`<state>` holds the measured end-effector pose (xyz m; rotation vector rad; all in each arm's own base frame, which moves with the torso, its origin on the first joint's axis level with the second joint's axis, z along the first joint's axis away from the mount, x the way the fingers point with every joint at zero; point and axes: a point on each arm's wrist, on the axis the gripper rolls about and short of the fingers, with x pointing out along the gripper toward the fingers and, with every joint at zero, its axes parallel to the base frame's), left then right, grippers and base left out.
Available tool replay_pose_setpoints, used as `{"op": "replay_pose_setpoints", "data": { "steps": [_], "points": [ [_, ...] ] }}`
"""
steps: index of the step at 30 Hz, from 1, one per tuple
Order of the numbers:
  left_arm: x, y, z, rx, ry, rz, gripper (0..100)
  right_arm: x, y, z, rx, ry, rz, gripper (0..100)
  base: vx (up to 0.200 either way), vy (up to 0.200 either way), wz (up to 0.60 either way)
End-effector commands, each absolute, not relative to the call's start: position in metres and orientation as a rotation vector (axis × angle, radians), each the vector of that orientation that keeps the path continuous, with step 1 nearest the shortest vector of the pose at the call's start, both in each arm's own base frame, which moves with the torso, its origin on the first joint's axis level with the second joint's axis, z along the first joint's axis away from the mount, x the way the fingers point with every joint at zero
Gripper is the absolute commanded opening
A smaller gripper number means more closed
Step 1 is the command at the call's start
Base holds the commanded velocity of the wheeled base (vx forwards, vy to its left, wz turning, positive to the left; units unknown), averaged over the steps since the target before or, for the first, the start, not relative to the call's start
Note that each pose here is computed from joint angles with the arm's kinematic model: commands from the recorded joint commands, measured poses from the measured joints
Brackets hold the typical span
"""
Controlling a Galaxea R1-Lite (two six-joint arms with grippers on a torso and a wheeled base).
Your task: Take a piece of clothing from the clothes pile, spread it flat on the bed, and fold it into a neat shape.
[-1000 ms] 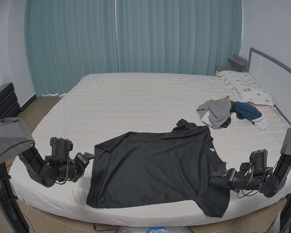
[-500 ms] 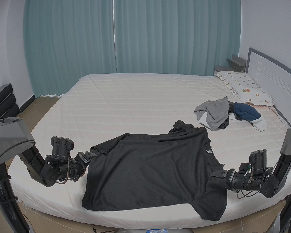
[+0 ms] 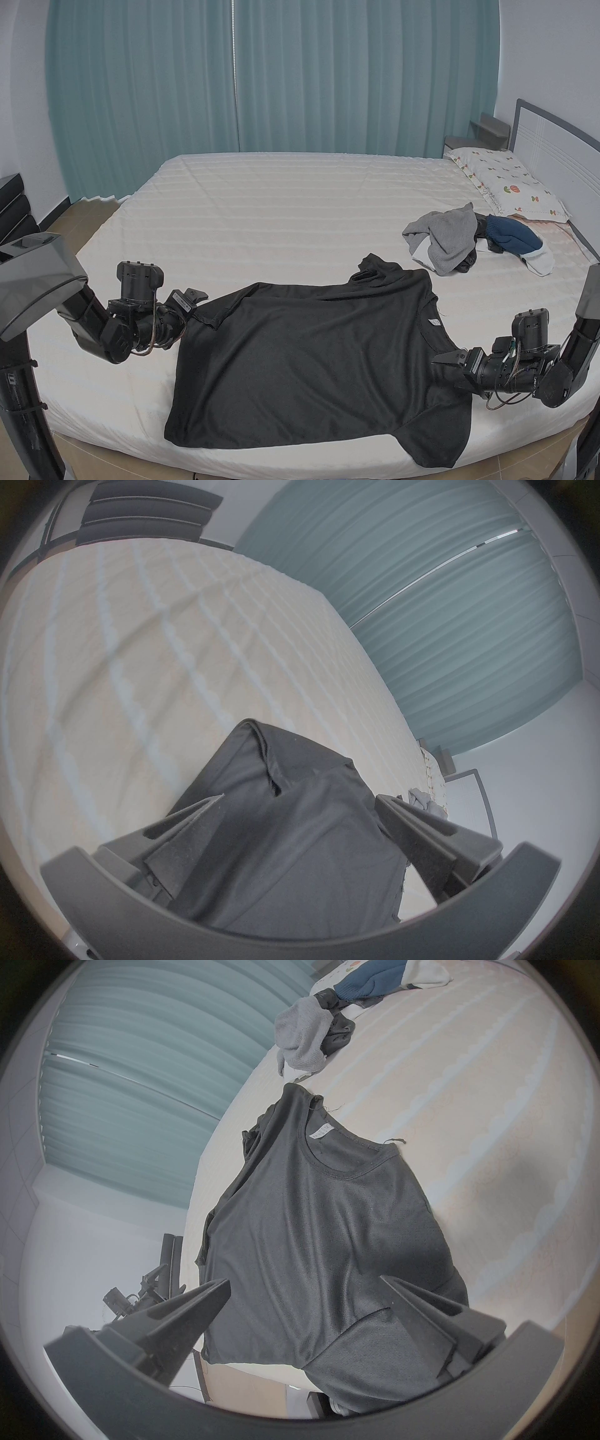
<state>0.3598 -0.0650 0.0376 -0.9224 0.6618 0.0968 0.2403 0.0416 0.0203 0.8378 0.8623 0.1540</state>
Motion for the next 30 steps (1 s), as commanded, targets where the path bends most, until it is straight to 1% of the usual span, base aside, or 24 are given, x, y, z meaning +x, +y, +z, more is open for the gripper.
{"op": "replay_pose_setpoints", "data": {
  "steps": [1,8,19,22,23,30],
  "points": [
    [0.391,-0.081,0.005,-0.894,0.733,0.11,100,0.241,0.044,0.019,0.845,0.869,0.155,100,0.0,0.0,0.0],
    [0.41,-0.09,0.005,-0.879,0.756,0.114,100,0.242,0.043,0.016,0.843,0.878,0.145,100,0.0,0.0,0.0],
    [0.418,-0.095,-0.012,-0.756,0.784,0.083,100,0.242,0.043,0.015,0.842,0.878,0.14,100,0.0,0.0,0.0],
    [0.424,-0.095,-0.012,-0.757,0.772,0.085,100,0.242,0.043,0.016,0.842,0.875,0.142,100,0.0,0.0,0.0],
    [0.426,-0.095,-0.013,-0.758,0.767,0.085,0,0.242,0.043,0.016,0.842,0.875,0.14,100,0.0,0.0,0.0],
    [0.446,-0.088,-0.007,-0.789,0.693,0.104,0,0.243,0.042,0.015,0.844,0.876,0.134,100,0.0,0.0,0.0]
  ]
}}
